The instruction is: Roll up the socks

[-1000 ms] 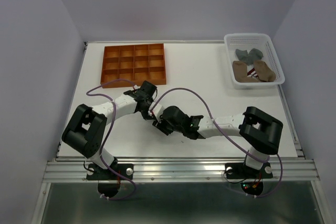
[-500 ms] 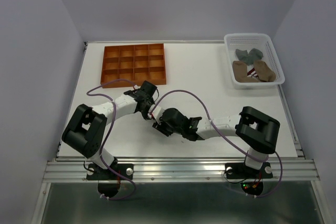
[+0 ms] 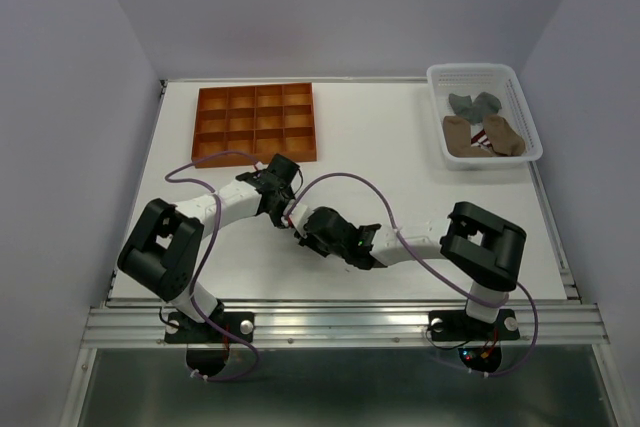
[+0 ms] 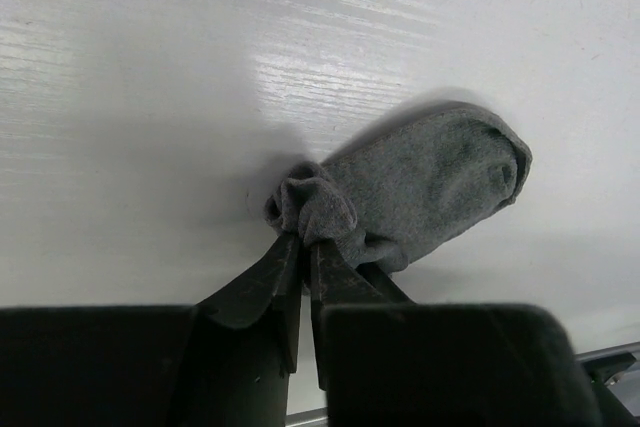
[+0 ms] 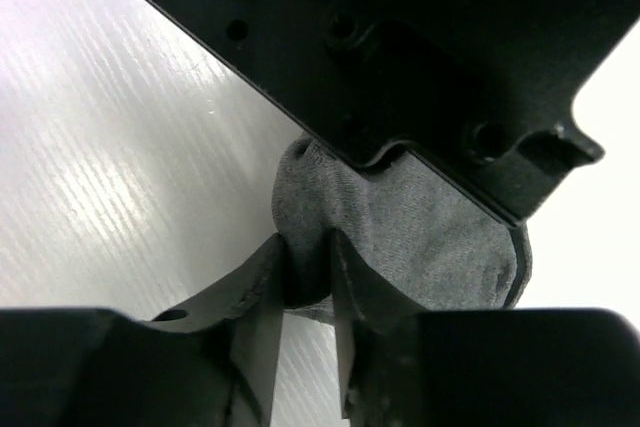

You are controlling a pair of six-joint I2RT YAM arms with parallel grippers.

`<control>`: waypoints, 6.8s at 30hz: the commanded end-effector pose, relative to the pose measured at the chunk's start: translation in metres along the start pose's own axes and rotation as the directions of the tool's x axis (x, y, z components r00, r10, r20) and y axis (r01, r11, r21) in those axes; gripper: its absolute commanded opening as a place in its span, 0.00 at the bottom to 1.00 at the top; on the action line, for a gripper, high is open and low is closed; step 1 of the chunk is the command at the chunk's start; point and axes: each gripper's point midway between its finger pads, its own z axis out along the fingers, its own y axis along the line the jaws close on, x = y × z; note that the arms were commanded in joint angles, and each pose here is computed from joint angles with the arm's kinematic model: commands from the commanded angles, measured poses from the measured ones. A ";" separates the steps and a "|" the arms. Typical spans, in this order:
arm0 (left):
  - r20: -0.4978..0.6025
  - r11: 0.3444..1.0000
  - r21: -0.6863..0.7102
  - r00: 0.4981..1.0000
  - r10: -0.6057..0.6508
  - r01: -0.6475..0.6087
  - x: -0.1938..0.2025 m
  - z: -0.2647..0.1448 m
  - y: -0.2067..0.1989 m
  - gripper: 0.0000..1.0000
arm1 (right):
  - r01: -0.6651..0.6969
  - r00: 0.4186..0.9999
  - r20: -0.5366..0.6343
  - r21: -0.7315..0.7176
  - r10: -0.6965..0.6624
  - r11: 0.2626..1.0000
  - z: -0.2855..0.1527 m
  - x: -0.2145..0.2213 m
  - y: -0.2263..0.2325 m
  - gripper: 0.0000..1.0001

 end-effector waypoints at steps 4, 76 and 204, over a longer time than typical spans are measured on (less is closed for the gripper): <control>0.050 0.998 0.055 0.999 0.018 -0.020 -0.013 -0.022 -0.019 0.29 | -0.033 0.999 0.021 0.078 0.032 0.996 0.004 -0.009 -0.009 0.07; 0.088 0.988 0.140 0.994 0.057 -0.069 -0.004 0.004 -0.035 0.51 | -0.841 0.436 -0.165 -0.425 0.885 0.335 -0.007 0.021 -0.041 0.02; 0.264 0.992 0.123 0.964 -0.042 0.010 -0.053 -0.063 0.017 0.50 | -0.721 0.669 -0.488 -0.245 0.561 0.648 0.003 -0.015 0.009 0.01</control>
